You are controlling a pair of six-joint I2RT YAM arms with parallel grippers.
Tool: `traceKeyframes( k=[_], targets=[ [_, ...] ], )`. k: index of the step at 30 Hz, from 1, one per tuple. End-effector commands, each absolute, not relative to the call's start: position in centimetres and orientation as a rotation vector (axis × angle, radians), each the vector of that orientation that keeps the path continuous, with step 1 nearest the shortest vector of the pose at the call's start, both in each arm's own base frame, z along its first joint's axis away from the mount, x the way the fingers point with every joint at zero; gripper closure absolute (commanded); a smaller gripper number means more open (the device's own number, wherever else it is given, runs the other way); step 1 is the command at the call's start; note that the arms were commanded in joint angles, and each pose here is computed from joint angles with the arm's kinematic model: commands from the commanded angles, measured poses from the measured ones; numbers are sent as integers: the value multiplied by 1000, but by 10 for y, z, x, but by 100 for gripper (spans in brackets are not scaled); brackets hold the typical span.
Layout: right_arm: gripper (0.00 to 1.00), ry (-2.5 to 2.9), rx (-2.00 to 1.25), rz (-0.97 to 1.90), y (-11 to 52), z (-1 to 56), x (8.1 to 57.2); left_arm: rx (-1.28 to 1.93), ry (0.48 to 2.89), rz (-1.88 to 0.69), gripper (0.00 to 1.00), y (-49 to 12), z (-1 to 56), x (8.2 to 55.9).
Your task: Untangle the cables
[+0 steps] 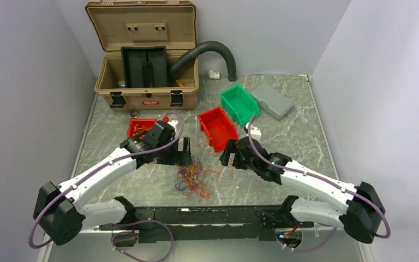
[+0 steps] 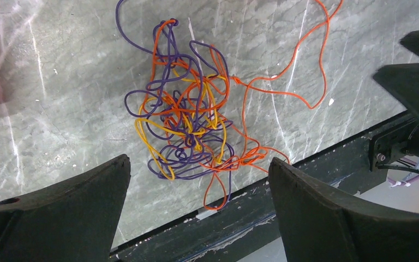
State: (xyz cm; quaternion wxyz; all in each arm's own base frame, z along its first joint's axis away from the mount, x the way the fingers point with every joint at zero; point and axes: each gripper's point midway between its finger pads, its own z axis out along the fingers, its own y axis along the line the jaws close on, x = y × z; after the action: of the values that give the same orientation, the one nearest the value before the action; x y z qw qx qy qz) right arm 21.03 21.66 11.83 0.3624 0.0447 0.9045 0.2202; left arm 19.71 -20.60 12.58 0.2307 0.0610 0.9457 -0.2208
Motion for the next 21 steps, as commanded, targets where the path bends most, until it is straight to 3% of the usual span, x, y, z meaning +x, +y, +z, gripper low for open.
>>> traceKeyframes(
  k=[1, 10, 21],
  targets=[
    [9, 2415, 188, 567, 225, 97, 206, 159, 2564, -620, 1, -212, 134, 202],
    [9, 2495, 221, 527, 242, 69, 199, 191, 2609, -590, 0, -215, 119, 203],
    [11, 2600, 249, 168, 239, 27, 194, 213, 2650, -597, 1, -225, 103, 207]
  ],
)
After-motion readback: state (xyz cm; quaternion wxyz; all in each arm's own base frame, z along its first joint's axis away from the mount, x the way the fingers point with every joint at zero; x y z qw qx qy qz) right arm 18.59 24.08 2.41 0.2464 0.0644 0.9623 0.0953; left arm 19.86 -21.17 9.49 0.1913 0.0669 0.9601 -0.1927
